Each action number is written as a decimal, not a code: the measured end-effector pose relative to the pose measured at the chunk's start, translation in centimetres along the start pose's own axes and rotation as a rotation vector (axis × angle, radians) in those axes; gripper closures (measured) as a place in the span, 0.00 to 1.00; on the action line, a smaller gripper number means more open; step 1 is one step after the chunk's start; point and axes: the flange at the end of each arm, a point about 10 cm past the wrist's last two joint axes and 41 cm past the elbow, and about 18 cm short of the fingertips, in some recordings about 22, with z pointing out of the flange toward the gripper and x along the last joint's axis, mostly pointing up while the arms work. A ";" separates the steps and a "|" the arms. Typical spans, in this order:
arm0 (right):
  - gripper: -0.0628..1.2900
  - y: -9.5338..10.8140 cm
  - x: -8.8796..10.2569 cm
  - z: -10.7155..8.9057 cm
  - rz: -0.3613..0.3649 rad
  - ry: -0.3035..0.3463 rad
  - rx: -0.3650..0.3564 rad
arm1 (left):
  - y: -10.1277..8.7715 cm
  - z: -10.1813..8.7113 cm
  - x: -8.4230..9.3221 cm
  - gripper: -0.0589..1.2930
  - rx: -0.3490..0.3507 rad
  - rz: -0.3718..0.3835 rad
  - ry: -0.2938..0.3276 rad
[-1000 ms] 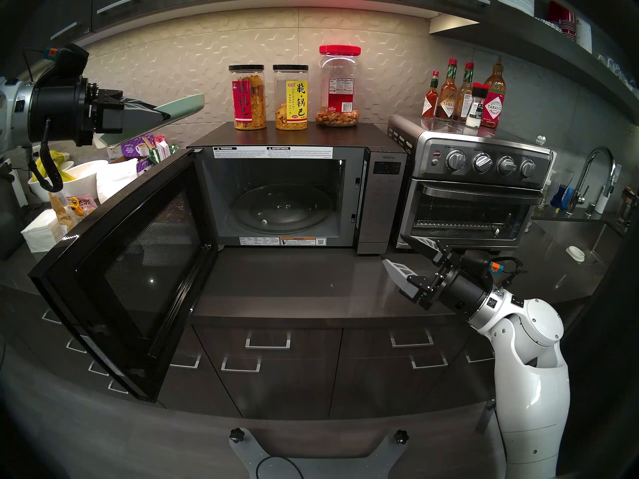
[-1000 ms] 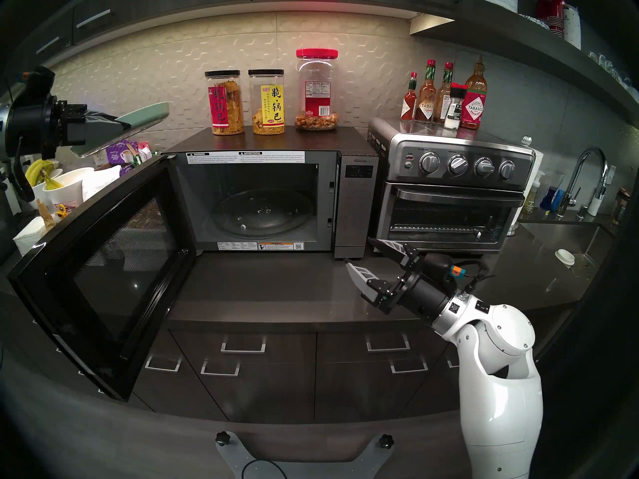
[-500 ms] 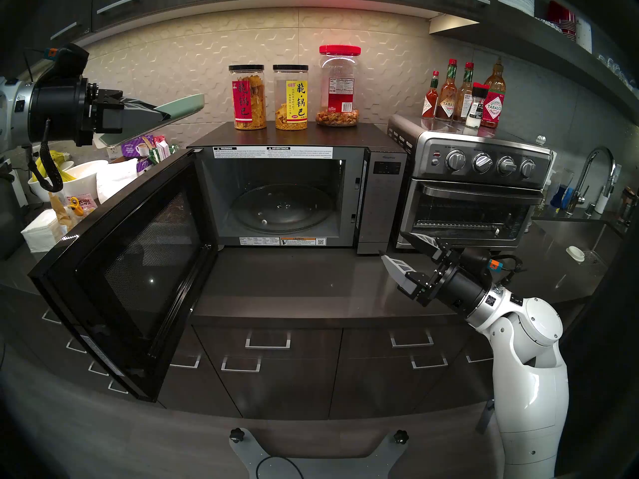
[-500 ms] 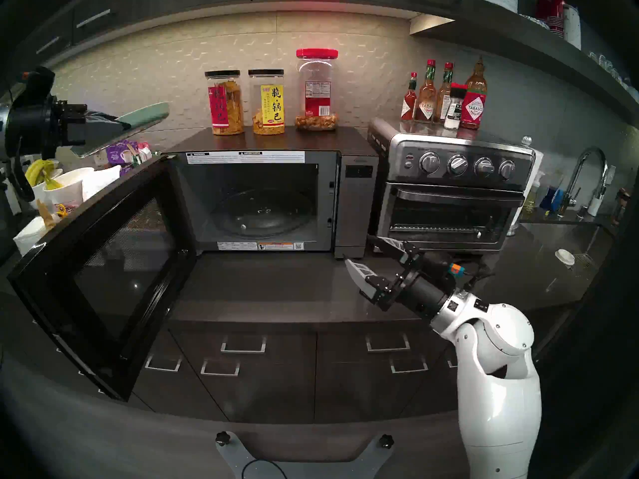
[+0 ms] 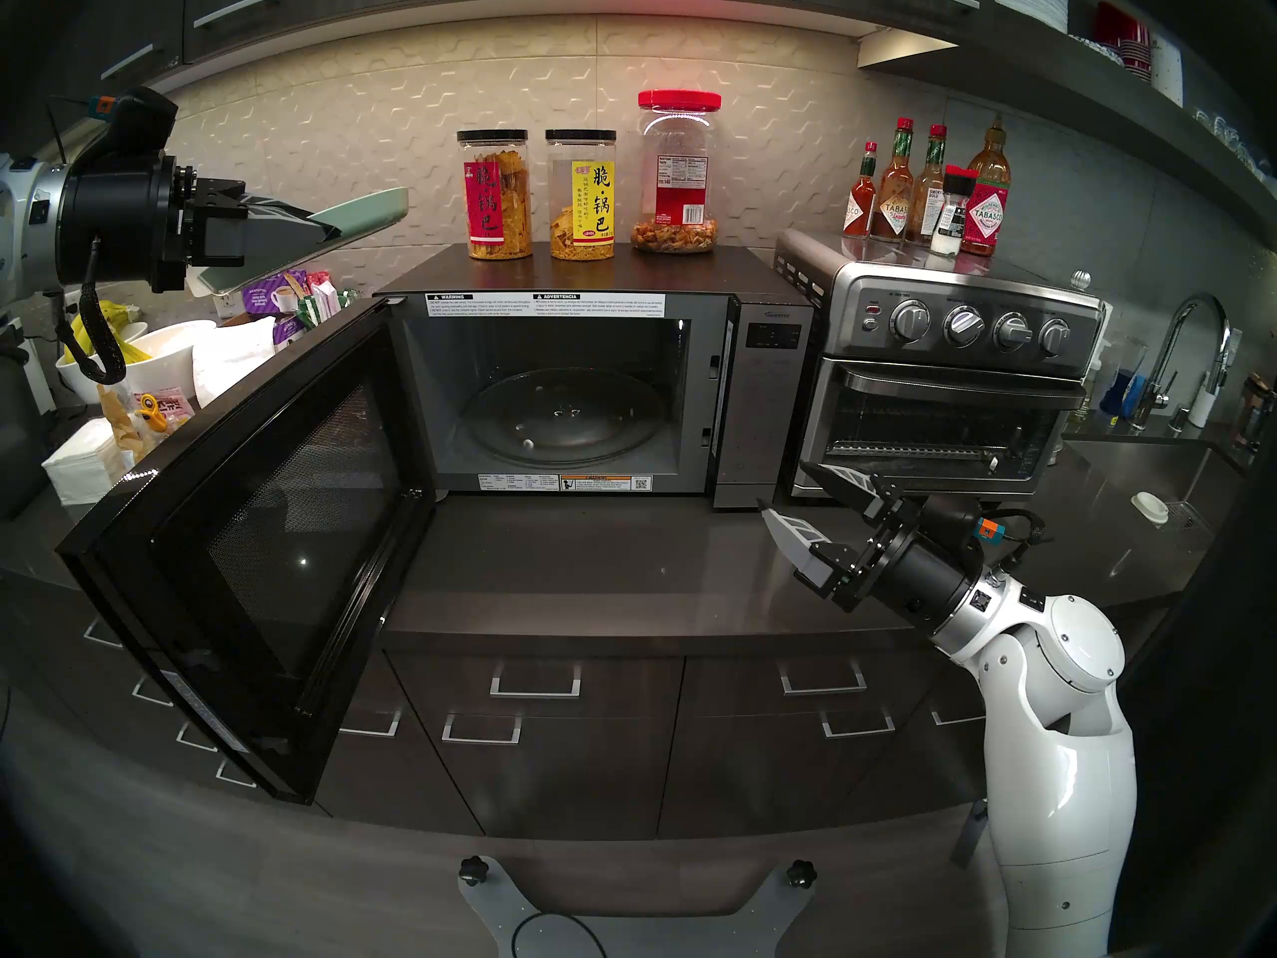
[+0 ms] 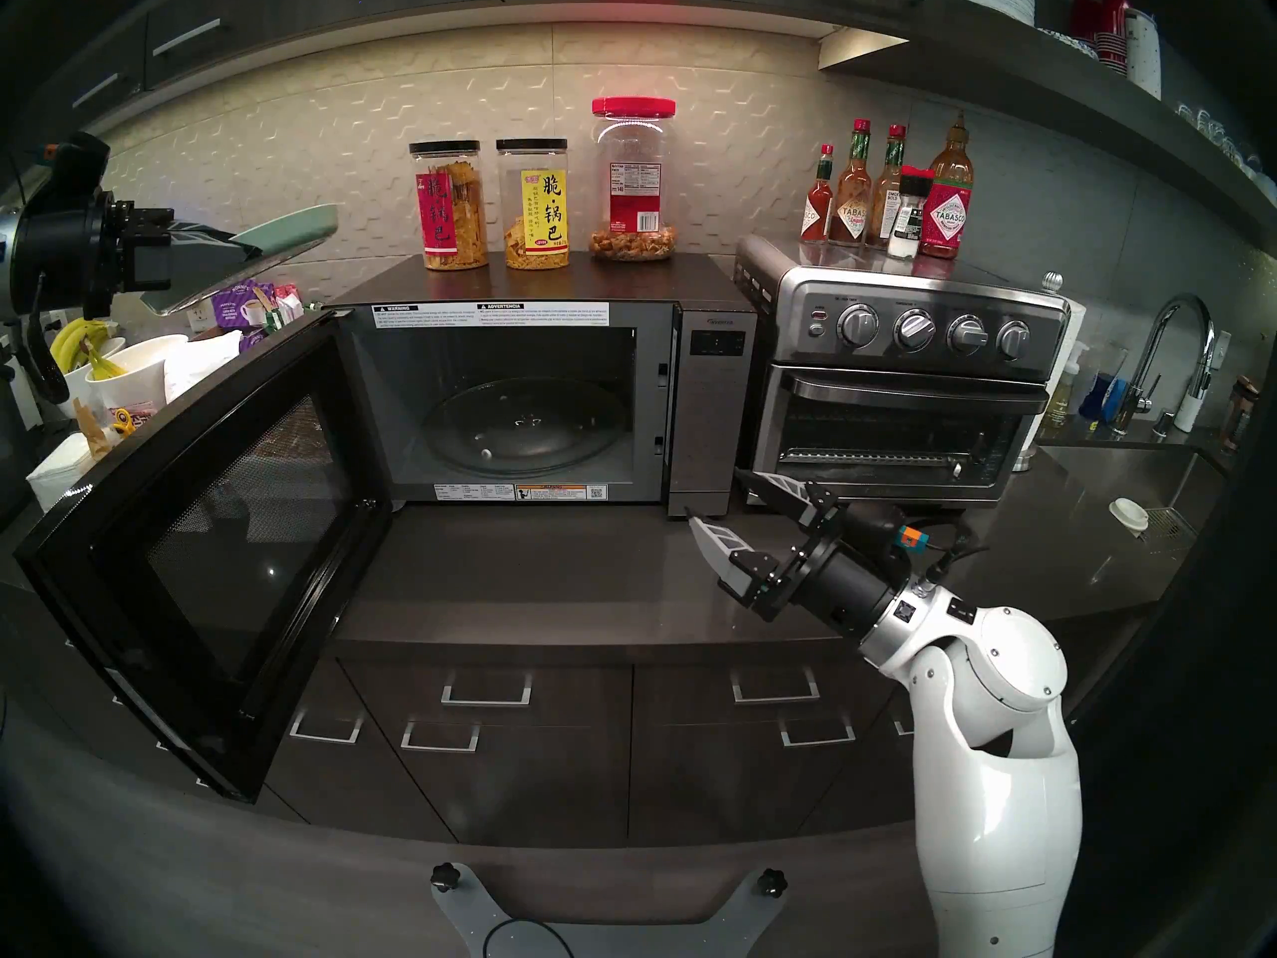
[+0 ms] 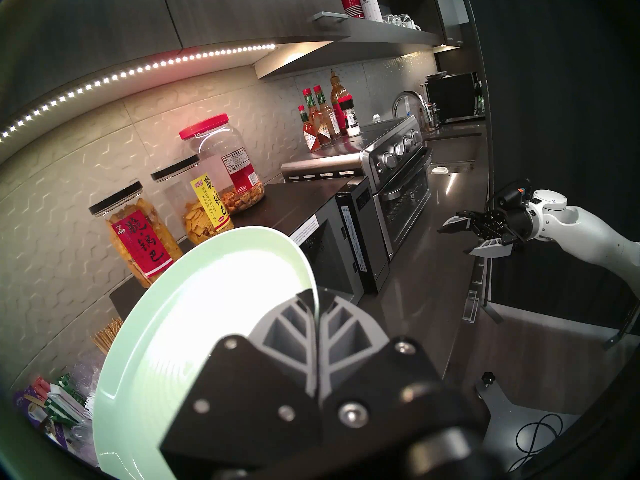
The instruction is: Open the microwave, put the plate inside, and close the door
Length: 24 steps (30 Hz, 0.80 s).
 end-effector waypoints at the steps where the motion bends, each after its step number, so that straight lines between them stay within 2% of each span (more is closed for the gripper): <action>1: 0.07 0.0 0.0 0.0 0.000 0.000 0.000 | 0.0 0.0 0.0 0.97 0.000 0.000 0.000; 24: 0.07 0.0 0.0 0.0 -0.001 0.001 0.003 | 0.0 0.0 0.0 0.97 0.000 0.000 0.000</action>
